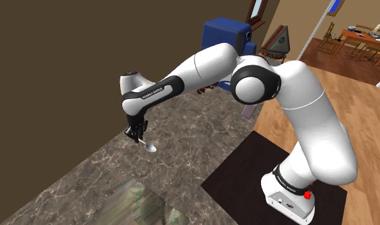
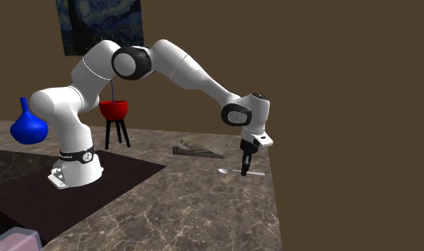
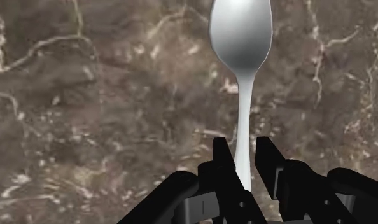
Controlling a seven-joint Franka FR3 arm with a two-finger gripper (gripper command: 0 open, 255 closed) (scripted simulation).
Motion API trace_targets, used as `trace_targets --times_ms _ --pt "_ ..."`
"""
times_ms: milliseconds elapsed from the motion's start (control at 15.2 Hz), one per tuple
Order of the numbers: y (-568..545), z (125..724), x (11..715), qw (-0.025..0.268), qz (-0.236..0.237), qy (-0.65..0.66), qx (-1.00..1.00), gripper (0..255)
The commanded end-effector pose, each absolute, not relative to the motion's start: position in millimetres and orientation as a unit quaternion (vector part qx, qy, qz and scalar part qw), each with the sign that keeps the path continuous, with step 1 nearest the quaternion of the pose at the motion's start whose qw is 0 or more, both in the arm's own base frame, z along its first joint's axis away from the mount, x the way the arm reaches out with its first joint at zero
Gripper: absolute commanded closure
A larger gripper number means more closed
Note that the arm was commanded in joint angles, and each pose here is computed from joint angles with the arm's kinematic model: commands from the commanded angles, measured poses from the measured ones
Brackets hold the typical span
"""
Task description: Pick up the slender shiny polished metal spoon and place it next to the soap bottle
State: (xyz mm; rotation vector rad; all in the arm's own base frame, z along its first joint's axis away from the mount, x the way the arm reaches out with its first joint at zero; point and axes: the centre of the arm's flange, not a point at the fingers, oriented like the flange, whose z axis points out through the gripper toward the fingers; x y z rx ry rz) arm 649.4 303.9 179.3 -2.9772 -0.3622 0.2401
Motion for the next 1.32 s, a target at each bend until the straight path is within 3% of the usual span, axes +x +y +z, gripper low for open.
trace_targets --times_ms 0,1254 --pt "304 190 650 0.066 0.08 -0.12 -0.987 255" --pt "304 290 650 0.066 0.08 -0.12 -0.987 255"
